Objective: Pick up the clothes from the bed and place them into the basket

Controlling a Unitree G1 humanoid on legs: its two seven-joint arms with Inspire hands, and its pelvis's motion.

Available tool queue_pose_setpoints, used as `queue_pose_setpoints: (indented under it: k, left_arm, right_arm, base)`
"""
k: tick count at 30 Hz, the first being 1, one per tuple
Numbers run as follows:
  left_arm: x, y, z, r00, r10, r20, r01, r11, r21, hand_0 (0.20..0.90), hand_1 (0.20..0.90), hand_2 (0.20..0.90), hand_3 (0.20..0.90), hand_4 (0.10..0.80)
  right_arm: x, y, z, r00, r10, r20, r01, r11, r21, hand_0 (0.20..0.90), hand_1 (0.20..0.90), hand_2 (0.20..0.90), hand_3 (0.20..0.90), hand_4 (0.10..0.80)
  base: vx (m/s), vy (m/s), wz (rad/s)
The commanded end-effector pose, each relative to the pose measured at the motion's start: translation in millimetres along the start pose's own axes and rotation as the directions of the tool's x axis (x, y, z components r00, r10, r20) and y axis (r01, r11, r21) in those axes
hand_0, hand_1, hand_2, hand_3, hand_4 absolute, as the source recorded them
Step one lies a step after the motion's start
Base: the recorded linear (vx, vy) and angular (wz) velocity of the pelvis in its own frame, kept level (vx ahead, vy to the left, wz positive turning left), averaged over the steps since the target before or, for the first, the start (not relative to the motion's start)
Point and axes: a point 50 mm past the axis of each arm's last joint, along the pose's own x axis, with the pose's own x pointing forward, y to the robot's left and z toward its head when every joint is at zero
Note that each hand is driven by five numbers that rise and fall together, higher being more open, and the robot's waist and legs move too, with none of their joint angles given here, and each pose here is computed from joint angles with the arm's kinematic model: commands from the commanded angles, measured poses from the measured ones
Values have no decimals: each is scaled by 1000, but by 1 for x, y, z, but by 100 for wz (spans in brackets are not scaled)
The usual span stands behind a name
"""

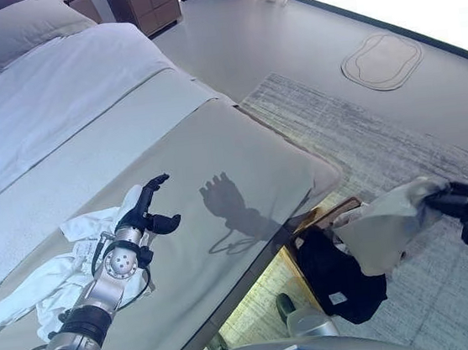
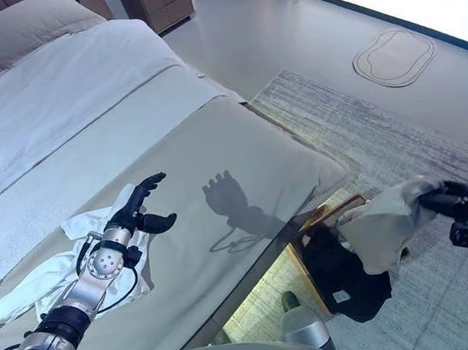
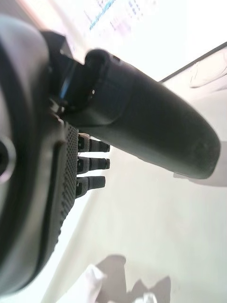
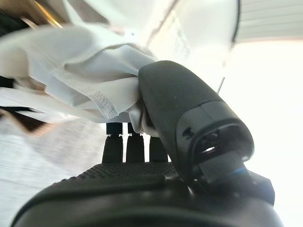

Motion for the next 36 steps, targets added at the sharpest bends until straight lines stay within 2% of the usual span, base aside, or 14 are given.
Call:
queue_pose_setpoints:
  k: [1,2,3,12,24,33,34,36]
  left_arm:
    - [19,26,42,981,96,171,-94,995,-21,900,900,900,900,800]
    - [20,26,43,980,93,173,-91,996,-20,900,900,900,900,800]
    - [21,25,46,980,88,177,-86,996,-19,900,900,900,900,800]
    - [21,24,44,983,78,164,-77,997,-13,900,900,900,900,800]
    - [19,17,42,985,67,161,-65,998,-14,900,900,900,900,800]
    - [16,14,39,986,75,150,-73,997,-15,900,900,900,900,800]
    - [15,12,37,986,71,151,-69,997,-16,900,900,900,900,800]
    - [14,10,38,986,59,159,-57,998,-19,900,900,900,900,800]
  right_arm:
    - [0,-10,49,976,18,219,-30,998,53,300,300,300,200,100]
    - [1,-8,47,978,33,206,-46,997,56,300,300,300,200,100]
    - [3,-5,40,982,51,180,-61,997,53,900,900,900,900,800]
    - [7,0,10,996,66,62,-68,997,23,900,900,900,900,800]
    - [9,16,5,994,72,81,-73,997,10,900,900,900,900,800]
    - [9,40,-9,985,156,74,-161,984,72,900,900,900,900,800]
    - [9,47,-10,978,184,100,-199,967,160,900,900,900,900,800]
    - [9,55,-8,974,182,132,-207,955,211,900,900,900,900,800]
  base:
    - [0,0,0]
    - [0,0,0]
    - [0,0,0]
    - [2,-10,6]
    - [-2,-4,2]
    - [7,-6,5]
    - [28,-21,4]
    - [29,-25,7]
